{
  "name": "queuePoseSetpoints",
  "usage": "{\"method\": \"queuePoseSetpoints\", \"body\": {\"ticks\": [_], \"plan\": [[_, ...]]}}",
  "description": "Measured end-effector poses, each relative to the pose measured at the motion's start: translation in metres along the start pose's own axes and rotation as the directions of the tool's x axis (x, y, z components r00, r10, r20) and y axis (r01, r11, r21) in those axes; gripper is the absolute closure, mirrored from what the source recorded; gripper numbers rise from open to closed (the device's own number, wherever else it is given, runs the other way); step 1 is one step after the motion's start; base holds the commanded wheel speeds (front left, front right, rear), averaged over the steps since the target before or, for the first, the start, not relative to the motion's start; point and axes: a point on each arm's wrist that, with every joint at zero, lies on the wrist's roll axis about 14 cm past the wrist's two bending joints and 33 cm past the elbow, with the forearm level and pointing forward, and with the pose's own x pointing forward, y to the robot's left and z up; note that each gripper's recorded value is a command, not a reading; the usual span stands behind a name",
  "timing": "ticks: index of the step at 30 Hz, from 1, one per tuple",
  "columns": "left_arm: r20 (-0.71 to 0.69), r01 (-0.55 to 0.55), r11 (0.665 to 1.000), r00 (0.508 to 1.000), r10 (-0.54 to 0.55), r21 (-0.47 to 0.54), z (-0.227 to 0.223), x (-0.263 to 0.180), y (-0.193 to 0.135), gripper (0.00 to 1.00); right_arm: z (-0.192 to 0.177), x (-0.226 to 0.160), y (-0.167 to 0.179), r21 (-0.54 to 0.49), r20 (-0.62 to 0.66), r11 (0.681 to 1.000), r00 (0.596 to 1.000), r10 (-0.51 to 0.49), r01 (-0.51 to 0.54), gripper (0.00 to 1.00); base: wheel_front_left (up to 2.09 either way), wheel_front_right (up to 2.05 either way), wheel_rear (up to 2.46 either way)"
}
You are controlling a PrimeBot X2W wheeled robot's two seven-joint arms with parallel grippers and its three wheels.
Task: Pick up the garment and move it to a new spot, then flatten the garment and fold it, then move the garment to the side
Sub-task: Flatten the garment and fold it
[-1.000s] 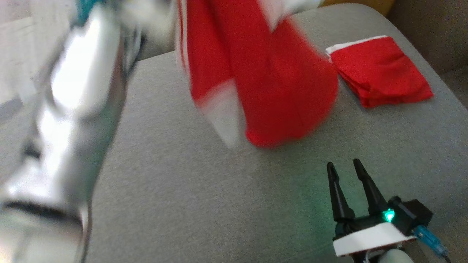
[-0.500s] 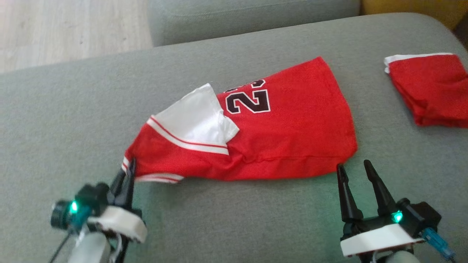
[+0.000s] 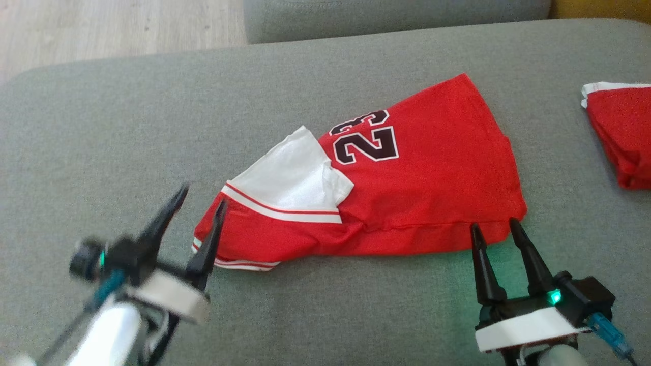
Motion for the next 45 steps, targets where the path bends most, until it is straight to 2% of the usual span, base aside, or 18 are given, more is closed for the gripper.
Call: {"method": "queuePoseSetpoints", "body": {"ticks": [5, 9, 13, 24, 36, 37, 38, 39, 40, 45], "plan": [[-0.004, 0.184, 0.975, 0.983, -0.185, 0.124, 0.058, 0.036, -0.02, 0.0, -0.006, 0.005, 0.002, -0.001, -0.021, 1.0, 1.0, 0.01, -0.01, 0.0, 0.0, 0.0, 0.0], [-0.118, 0.358, 0.924, 0.932, -0.343, 0.134, 0.073, 0.06, -0.048, 0.0, -0.002, 0.018, 0.004, -0.01, -0.007, 1.0, 1.0, 0.023, -0.023, 0.0, 0.0, 0.0, 0.0], [-0.239, 0.44, 0.894, 0.88, -0.41, 0.083, 0.068, 0.083, -0.054, 0.0, -0.002, 0.025, -0.002, -0.02, -0.006, 1.0, 1.0, 0.01, -0.011, 0.0, 0.0, 0.0, 0.0], [-0.45, 0.506, 0.857, 0.747, -0.49, -0.094, 0.008, 0.119, -0.064, 0.0, -0.008, 0.023, -0.031, -0.033, -0.031, 0.997, 0.997, -0.076, 0.075, 0.0, 0.0, 0.0, 0.0], [-0.523, 0.525, 0.84, 0.681, -0.513, -0.141, -0.02, 0.126, -0.068, 0.0, -0.011, 0.022, -0.041, -0.036, -0.044, 0.994, 0.993, -0.108, 0.106, 0.0, 0.0, 0.0, 0.0], [-0.528, 0.525, 0.839, 0.677, -0.513, -0.143, -0.021, 0.125, -0.067, 0.11, -0.012, 0.022, -0.041, -0.036, -0.044, 0.994, 0.993, -0.108, 0.106, 0.0, 0.0, 0.0, 0.0], [-0.531, 0.524, 0.839, 0.674, -0.513, -0.145, -0.022, 0.125, -0.067, 0.42, -0.012, 0.023, -0.041, -0.036, -0.044, 0.994, 0.993, -0.108, 0.106, 0.0, 0.0, 0.0, 0.0], [-0.528, 0.525, 0.839, 0.675, -0.514, -0.146, -0.022, 0.124, -0.067, 0.63, -0.012, 0.023, -0.041, -0.036, -0.044, 0.994, 0.993, -0.107, 0.106, 0.0, 0.0, 0.0, 0.0], [-0.524, 0.525, 0.838, 0.677, -0.516, -0.148, -0.022, 0.124, -0.067, 1.0, -0.012, 0.023, -0.041, -0.036, -0.044, 0.994, 0.993, -0.107, 0.105, 0.0, 0.0, 0.0, 0.0], [-0.512, 0.535, 0.834, 0.683, -0.522, -0.136, -0.017, 0.119, -0.067, 1.0, -0.009, 0.024, -0.038, -0.035, -0.035, 0.995, 0.995, -0.098, 0.097, 0.0, 0.0, 0.0, 0.0]]}}
